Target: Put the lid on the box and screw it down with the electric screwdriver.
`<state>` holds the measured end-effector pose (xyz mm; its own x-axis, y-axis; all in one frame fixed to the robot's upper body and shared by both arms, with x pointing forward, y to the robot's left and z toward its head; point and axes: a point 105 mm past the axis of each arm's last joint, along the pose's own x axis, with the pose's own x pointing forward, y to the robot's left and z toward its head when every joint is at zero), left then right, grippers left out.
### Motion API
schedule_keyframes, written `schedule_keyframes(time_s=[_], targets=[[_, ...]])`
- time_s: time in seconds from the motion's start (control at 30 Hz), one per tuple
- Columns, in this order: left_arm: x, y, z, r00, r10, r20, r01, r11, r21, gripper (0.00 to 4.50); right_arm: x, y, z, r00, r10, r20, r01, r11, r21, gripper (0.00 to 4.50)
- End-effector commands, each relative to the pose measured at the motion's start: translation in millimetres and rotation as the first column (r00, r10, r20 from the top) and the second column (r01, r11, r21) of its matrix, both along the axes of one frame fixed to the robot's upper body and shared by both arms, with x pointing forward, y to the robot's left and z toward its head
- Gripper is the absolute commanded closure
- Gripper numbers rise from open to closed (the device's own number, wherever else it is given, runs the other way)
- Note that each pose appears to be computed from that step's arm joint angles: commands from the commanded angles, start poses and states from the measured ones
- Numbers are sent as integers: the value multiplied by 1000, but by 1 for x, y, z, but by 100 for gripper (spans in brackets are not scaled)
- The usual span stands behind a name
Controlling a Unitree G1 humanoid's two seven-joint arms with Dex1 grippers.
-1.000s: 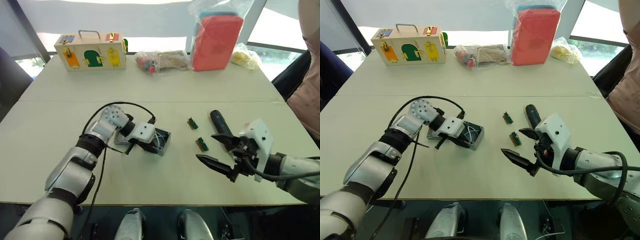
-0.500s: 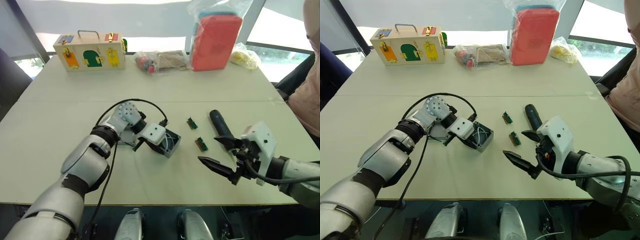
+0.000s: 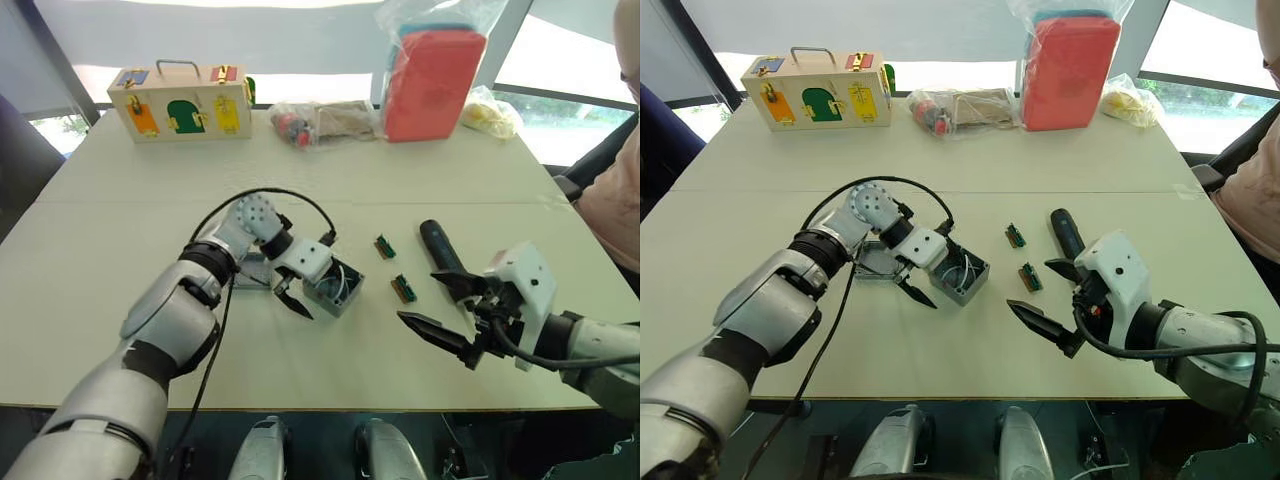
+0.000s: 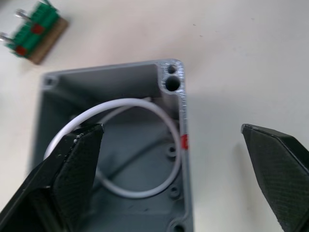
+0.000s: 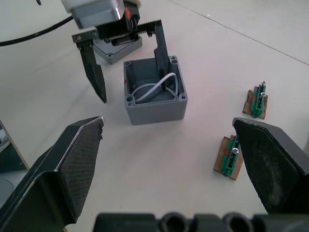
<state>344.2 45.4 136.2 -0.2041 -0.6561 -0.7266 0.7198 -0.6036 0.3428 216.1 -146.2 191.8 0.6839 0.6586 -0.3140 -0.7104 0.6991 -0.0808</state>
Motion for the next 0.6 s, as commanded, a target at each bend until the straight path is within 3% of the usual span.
schedule_keyframes(time_s=[0.03,0.2,0.43,0.47,0.6], targets=[[5,1,29,999,8,52,-5,998,-63,2,-1,4,8,999,29,39,-29,1000,0,0],[10,22,46,995,81,62,-76,994,-85,2,1,5,9,998,43,41,-43,999,-1,0],[18,55,79,969,248,-4,-244,948,-204,2,5,7,9,997,61,45,-61,998,3,0],[20,60,84,959,284,-21,-281,931,-234,2,5,7,10,997,64,47,-64,998,5,0],[38,80,100,851,519,-79,-504,765,-401,2,9,6,19,994,72,86,-73,997,2,0]])
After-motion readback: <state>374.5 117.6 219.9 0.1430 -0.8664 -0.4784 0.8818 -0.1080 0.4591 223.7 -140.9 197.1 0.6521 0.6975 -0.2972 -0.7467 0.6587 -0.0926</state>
